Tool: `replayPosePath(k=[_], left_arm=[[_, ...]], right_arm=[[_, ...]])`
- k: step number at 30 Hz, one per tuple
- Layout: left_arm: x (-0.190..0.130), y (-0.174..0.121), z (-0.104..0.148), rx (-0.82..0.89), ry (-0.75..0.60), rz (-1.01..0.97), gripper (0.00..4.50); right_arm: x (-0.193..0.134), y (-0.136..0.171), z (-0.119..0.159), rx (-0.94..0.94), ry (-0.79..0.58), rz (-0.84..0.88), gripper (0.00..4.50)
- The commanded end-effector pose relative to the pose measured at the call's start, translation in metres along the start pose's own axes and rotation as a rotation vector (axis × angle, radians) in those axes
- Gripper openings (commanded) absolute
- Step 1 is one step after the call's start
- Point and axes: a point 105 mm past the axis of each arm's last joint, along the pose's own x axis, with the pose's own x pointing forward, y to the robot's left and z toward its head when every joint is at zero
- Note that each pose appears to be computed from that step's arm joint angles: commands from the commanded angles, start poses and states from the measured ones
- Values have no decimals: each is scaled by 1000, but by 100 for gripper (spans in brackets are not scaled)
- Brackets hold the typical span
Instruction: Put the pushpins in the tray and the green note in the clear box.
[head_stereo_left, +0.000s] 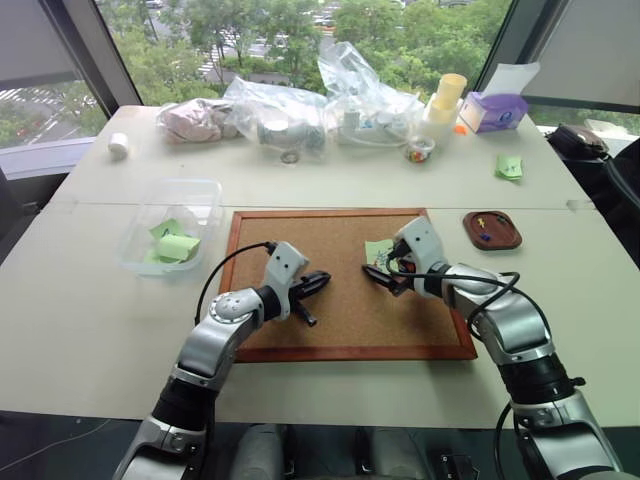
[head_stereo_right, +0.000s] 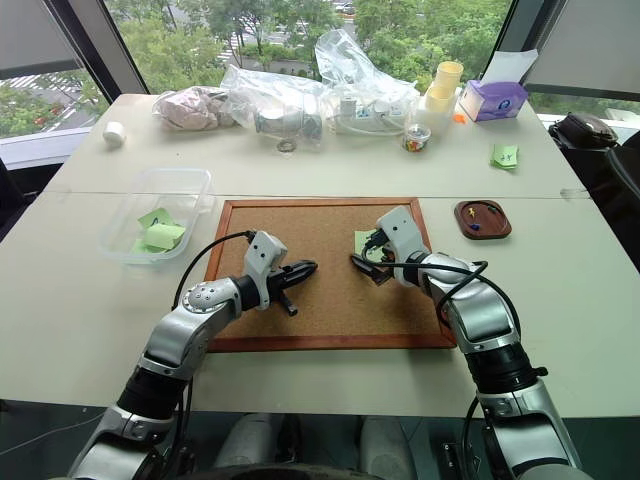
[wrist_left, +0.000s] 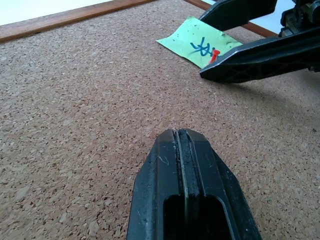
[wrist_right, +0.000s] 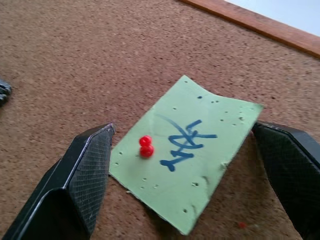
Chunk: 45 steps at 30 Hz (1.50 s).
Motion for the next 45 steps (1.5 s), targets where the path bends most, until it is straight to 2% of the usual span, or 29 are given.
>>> replayPosePath(k=[1, 7, 8, 9, 12, 26, 29, 32, 38, 45], left_arm=[[-3, -6, -38, -70, 129, -7, 0], [-2, -6, -38, -67, 132, -14, 0], [-2, -6, -38, -66, 132, -14, 0], [-2, -6, -38, -65, 132, -15, 0], [-2, -6, -38, -63, 132, -17, 0], [-4, -3, -38, -58, 133, -2, 0], [-4, -3, -38, -58, 132, 0, 0], [-4, -3, -38, -59, 132, 1, 0], [-4, -3, -38, -58, 134, 0, 0], [-5, -3, -40, -64, 141, -1, 0]], right_arm=[[-12, -13, 17, -15, -69, -45, 448], [-20, 10, 27, -37, -109, 66, 448], [-20, 13, 28, -37, -111, 80, 398], [-19, 16, 27, -41, -109, 88, 369], [-17, 22, 26, -55, -104, 105, 221], [2, 24, 7, -10, -66, 134, 221], [1, 23, 3, -15, -59, 135, 145], [0, 23, 0, 1, -50, 136, 2], [-5, 22, -4, 6, -42, 129, 2], [-29, 37, 41, -82, -168, 231, 2]])
